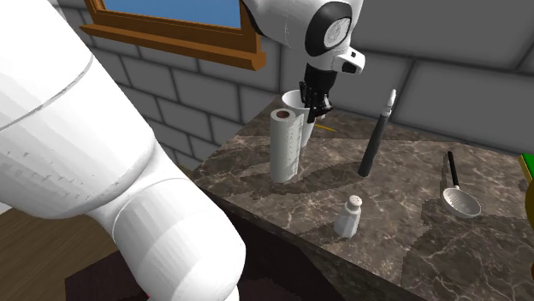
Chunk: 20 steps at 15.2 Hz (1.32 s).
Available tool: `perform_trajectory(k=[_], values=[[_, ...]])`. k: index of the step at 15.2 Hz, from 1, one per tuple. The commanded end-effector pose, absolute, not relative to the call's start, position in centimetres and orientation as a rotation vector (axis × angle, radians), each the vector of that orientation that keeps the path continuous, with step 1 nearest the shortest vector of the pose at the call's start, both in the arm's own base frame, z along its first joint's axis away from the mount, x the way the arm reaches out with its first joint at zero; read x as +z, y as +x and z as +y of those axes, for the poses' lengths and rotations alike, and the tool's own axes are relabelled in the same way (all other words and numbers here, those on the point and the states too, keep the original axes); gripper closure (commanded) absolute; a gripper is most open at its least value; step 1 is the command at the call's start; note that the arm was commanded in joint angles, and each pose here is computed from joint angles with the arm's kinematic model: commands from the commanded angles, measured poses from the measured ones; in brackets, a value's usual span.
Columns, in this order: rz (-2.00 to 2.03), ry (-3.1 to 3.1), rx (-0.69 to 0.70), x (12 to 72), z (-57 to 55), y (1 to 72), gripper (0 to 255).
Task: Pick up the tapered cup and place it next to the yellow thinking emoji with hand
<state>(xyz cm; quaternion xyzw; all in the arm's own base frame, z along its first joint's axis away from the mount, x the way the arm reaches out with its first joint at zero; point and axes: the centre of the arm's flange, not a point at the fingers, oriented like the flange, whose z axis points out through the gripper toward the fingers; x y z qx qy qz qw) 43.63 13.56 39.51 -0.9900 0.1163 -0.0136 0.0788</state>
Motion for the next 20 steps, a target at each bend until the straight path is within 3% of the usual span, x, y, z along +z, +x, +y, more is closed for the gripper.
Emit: perform_trajectory(k=[1,20], values=[[0.348,-2.963,-0.041,40.5,13.7,43.7,255],[0.348,-2.963,-0.041,50.5,13.7,43.7,255]])
